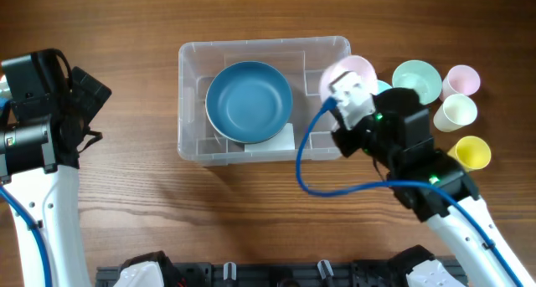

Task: Pack container
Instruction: 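Carry the white bowl with the right gripper toward the container, then lower the white bowl into the container's right side and release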

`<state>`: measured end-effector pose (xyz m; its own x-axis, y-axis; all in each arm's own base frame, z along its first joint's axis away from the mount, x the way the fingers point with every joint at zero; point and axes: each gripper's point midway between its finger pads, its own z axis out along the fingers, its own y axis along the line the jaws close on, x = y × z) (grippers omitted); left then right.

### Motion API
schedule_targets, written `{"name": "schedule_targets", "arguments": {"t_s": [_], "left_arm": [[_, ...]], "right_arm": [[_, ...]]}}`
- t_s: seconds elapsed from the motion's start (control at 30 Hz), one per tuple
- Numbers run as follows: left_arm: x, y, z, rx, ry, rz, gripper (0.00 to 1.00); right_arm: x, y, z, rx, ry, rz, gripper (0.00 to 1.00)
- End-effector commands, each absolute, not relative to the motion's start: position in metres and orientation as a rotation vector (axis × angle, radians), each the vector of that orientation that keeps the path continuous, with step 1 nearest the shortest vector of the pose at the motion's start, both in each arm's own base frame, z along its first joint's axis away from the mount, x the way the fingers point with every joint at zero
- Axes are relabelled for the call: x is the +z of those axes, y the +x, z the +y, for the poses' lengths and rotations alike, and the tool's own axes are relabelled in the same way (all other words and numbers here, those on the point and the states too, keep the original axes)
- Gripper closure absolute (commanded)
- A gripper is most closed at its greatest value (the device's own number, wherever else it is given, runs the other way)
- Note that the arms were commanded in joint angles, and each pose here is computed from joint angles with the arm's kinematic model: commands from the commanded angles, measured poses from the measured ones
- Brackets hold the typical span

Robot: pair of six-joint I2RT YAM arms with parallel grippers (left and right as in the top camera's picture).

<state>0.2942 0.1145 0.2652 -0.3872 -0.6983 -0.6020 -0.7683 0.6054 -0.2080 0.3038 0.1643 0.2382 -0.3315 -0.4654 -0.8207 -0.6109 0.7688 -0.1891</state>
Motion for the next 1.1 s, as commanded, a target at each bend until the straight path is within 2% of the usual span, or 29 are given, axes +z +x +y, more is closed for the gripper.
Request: {"name": "schedule_targets", "arguments": {"t_s": [0.0,0.27,0.6,1.07], "left_arm": [[0.272,0.294,0.117,0.134,-1.155,2.146,0.00],[0.272,0.294,0.117,0.134,-1.155,2.146,0.00],[0.272,0.294,0.117,0.134,-1.155,2.146,0.00],[0.272,0.294,0.117,0.134,-1.155,2.146,0.00]], "right_arm": [[0.259,0.314,0.174,0.068,-0.865,1.878,0.96],[0.236,0.339,0.203,0.023,-0.994,1.824,0.96],[0.166,0.379,0.197,-0.240,-1.175,1.877,0.96],[0.114,0.387,0.194,-0.104,-1.232,1.981,0.96]]}}
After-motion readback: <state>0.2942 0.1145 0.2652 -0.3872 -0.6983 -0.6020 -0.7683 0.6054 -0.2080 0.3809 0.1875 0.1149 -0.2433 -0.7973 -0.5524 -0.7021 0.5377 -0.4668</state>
